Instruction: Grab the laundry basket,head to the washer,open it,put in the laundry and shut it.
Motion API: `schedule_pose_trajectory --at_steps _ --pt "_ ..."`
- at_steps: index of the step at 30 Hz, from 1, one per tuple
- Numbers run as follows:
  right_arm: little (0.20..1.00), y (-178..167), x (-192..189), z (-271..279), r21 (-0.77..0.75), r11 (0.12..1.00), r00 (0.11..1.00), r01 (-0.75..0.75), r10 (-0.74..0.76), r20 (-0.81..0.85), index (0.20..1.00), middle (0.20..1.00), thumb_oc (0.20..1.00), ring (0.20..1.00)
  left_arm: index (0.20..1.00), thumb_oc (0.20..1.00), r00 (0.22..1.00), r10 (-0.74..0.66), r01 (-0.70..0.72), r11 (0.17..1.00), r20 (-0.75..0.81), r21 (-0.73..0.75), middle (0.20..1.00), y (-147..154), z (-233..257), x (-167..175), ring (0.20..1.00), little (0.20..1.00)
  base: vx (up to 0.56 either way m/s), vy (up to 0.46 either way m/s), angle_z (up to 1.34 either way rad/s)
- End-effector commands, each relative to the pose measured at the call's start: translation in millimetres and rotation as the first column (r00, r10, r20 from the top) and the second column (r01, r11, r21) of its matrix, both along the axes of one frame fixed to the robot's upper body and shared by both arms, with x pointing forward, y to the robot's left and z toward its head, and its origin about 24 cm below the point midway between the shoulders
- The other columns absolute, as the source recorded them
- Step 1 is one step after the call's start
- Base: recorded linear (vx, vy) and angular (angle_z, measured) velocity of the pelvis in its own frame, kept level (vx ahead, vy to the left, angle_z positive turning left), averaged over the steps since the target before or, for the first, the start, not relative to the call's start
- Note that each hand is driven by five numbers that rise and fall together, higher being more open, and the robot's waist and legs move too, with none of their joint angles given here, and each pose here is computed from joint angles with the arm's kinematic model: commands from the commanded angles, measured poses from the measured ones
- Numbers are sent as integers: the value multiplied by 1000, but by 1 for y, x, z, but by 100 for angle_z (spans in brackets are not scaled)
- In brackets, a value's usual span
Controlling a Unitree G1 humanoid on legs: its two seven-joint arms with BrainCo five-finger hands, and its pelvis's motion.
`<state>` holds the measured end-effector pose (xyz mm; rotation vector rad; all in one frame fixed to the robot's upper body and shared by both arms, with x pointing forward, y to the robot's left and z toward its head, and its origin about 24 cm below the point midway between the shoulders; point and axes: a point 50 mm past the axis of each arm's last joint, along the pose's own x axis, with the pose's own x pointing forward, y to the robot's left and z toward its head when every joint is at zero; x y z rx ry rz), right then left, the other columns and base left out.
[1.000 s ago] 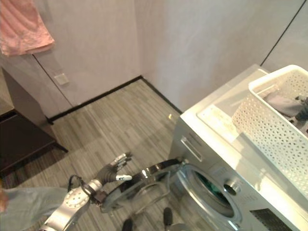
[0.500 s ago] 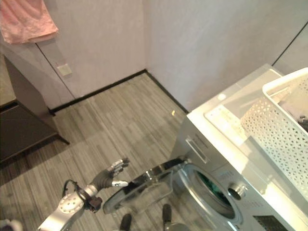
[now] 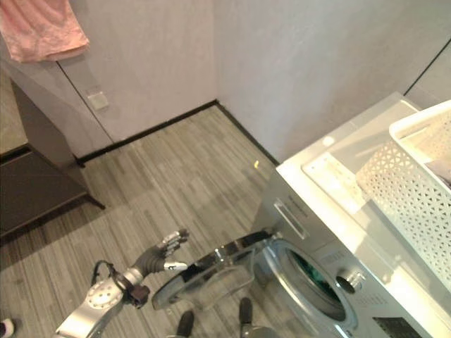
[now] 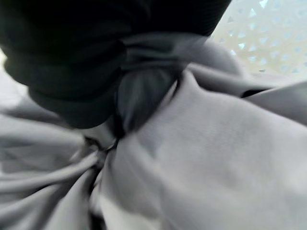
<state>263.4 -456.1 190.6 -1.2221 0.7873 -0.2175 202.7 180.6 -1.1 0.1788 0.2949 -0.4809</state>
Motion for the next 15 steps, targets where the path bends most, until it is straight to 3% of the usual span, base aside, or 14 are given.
schedule_pose_trajectory --at_steps 1,8,10,11,15 --pt "200 10 16 0 89 996 990 -16 4 142 200 200 200 200 1000 1000 987 -33 44 997 157 -64 1000 -11 32 13 1000 1000 1 4 -5" --pt "200 18 28 37 154 986 894 -59 -16 447 200 200 200 200 1000 1000 988 19 -8 998 154 -67 1000 -1 31 11 1000 1000 -14 15 -7" --pt "200 21 28 57 187 977 782 -105 -35 623 200 200 200 200 1000 1000 987 31 -19 997 160 -73 1000 0 31 12 1000 1000 3 23 -8" --pt "200 21 28 57 188 977 782 -104 -37 623 200 200 200 200 1000 1000 987 30 -18 997 160 -71 1000 0 31 12 1000 1000 2 15 -6" --pt "200 21 17 98 162 979 530 -124 -72 845 200 200 200 200 1000 1000 982 50 -37 997 183 -70 1000 3 35 16 1000 1000 -4 43 -5"
